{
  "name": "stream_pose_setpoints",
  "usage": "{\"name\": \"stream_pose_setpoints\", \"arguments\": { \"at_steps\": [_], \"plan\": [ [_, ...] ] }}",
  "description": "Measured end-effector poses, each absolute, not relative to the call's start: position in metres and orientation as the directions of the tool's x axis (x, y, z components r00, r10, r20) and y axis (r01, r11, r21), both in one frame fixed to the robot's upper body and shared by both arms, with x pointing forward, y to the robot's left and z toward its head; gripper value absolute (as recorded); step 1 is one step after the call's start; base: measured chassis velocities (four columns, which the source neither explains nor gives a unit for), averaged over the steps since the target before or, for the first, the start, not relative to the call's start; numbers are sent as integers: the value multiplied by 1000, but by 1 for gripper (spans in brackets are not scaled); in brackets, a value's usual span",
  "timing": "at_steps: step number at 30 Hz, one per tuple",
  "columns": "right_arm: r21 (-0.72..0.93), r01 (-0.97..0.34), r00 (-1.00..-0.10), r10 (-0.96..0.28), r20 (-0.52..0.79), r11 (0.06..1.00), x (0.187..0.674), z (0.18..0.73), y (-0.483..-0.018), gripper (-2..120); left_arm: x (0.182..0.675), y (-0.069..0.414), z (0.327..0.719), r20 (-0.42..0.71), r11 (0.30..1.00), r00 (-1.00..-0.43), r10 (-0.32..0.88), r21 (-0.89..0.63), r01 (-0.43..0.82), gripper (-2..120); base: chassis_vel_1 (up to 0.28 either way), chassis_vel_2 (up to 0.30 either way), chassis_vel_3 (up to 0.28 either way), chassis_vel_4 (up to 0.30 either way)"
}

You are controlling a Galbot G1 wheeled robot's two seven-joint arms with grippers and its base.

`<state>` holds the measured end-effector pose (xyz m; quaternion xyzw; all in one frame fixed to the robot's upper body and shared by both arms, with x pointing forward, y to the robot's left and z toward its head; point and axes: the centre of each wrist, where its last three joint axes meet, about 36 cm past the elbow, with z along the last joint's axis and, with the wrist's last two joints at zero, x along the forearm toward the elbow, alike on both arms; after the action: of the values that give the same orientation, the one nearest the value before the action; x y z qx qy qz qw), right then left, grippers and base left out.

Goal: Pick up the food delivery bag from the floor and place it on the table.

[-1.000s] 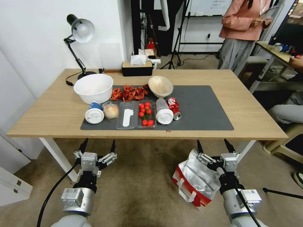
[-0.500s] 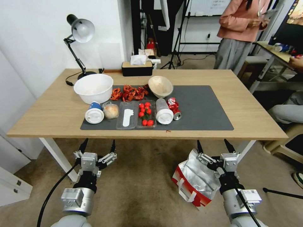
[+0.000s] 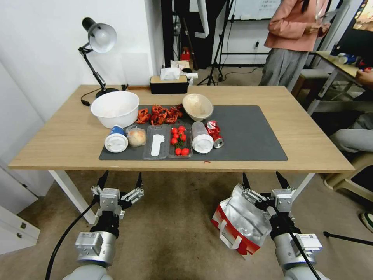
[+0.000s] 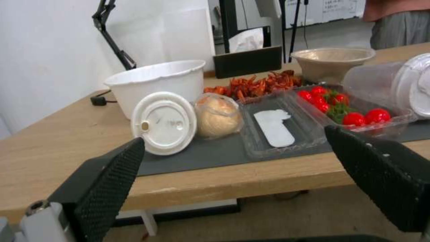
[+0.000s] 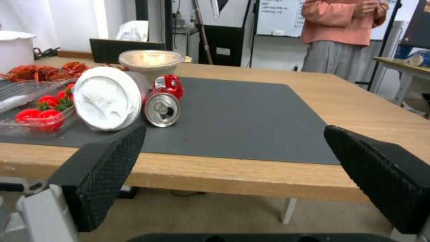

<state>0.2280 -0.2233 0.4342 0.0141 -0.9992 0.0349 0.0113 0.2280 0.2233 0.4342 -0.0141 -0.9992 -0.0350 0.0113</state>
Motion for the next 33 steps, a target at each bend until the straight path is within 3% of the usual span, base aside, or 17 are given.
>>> {"name": "stream_pose_setpoints", "arguments": {
  "at_steps": [6,11,21,30,33],
  "plan": [
    [-59,-32,-999,-30,39,998,225,435,-225,100,229,223,434,25,998,-999,25,62,27,100,0,0,0,0],
    [34,-93,-981,-97,169,995,200,452,-244,100,237,215,440,74,999,-997,3,-38,1,100,0,0,0,0],
    [40,-95,-986,-100,137,995,202,449,-255,100,248,200,452,240,983,-971,6,-178,-37,100,0,0,0,0],
    [35,-84,-988,-88,127,996,200,448,-254,100,248,199,452,243,983,-970,7,-181,-39,100,0,0,0,0],
    [31,-80,-989,-83,125,996,199,448,-253,100,246,201,443,190,980,-982,-2,-195,-40,100,0,0,0,0]
  ]
}}
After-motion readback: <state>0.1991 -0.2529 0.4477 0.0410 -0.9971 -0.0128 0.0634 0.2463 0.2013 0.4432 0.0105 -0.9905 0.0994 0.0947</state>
